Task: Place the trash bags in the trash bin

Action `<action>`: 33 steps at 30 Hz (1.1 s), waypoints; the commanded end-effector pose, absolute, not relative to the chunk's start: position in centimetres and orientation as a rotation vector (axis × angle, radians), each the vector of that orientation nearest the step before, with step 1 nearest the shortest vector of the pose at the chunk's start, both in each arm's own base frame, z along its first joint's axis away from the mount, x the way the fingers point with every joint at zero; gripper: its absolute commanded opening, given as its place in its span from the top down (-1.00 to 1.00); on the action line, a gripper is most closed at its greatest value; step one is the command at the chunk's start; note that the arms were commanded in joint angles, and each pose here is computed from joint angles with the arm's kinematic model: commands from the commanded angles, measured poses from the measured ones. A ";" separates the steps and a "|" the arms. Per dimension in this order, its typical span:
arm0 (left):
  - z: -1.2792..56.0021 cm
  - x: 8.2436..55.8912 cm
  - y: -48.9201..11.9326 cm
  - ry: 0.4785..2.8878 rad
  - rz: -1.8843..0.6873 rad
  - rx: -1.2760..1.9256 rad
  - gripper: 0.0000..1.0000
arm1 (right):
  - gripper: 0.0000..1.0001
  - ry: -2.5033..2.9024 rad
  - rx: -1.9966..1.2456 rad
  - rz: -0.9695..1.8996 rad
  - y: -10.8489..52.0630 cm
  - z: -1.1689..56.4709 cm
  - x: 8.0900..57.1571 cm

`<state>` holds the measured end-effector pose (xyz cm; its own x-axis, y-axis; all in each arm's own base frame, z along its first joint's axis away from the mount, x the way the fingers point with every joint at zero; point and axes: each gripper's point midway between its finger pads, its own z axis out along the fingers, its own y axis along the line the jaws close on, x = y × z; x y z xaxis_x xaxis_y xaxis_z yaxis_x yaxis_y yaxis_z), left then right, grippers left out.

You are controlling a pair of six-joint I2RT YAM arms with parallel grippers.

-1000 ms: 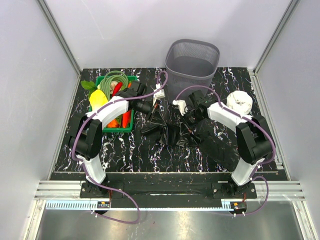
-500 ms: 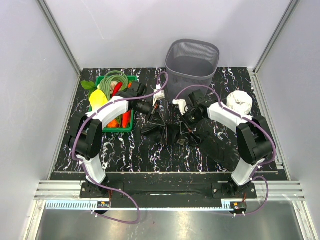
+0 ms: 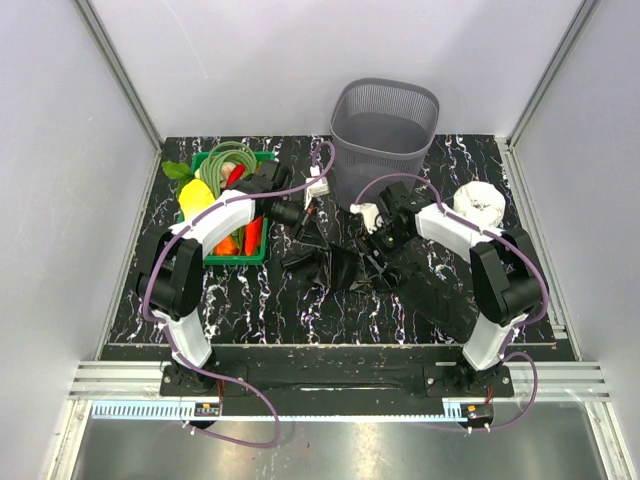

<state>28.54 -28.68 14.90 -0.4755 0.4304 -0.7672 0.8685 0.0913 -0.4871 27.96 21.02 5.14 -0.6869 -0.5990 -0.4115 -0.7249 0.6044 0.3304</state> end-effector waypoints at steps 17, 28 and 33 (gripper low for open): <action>16.6 32.2 -30.1 2.229 -1.325 0.868 1.00 | -0.57 2.192 -1.101 0.240 21.9 12.0 31.2; 18.0 31.6 -30.2 2.264 -1.417 0.779 1.00 | -0.51 2.135 -1.285 0.516 24.7 11.9 26.4; 16.6 33.0 -30.2 2.279 -1.365 0.828 1.00 | -0.53 2.101 -1.367 0.619 25.6 11.8 24.2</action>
<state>30.71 -29.66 15.44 -0.8168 0.2930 -0.4969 0.5765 0.3842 -0.7211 26.40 24.06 10.37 -0.3947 -0.6788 -0.6192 -0.8770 0.4794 0.0336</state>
